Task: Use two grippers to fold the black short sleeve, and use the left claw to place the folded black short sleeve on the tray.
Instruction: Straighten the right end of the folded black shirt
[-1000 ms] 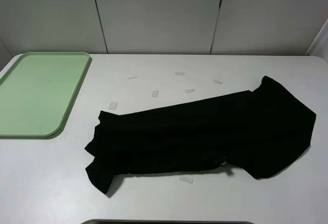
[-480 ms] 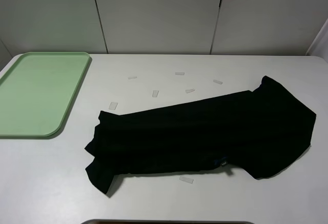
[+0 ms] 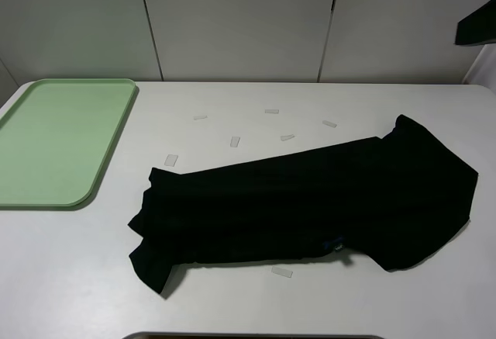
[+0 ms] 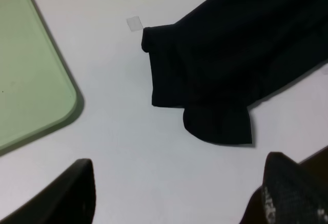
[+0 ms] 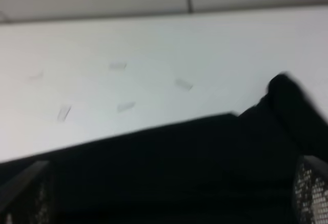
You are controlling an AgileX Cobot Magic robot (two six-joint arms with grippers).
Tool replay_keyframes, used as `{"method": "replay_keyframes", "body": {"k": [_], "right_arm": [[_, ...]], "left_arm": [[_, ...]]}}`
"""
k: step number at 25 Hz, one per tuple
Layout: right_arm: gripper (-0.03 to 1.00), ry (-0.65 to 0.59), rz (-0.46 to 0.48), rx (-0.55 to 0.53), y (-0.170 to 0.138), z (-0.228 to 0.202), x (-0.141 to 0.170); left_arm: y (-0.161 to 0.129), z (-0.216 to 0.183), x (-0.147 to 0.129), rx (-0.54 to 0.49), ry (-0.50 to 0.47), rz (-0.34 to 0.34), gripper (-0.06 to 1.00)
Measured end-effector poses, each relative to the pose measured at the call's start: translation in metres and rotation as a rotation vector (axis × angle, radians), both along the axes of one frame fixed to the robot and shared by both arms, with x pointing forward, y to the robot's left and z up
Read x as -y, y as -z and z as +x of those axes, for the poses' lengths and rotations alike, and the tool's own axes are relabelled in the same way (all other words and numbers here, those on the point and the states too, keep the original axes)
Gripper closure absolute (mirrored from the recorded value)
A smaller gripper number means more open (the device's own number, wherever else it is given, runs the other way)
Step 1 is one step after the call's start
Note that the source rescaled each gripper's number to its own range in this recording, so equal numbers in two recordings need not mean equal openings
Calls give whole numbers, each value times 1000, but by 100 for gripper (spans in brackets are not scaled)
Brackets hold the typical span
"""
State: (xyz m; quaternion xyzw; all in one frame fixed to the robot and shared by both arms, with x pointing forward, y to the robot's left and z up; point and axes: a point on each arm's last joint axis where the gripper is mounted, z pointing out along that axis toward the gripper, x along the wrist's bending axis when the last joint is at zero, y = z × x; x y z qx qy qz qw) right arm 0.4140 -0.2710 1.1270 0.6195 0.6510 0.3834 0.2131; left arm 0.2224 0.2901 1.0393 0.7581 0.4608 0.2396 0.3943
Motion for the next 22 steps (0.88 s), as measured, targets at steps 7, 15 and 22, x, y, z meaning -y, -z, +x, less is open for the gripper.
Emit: {"method": "replay_keyframes", "body": {"k": [7,15,22], "right_arm": [[-3,-115,-7,-166,35,37,-11],[-3,-268,-100,-383,95,78,-32],[-3,-282,-260,-474,124,120,-42]], "left_arm": [[0,0,0,0,0,0,28],[0,0,0,0,0,0,28],[0,1,-3,9,-22,32,28]]}}
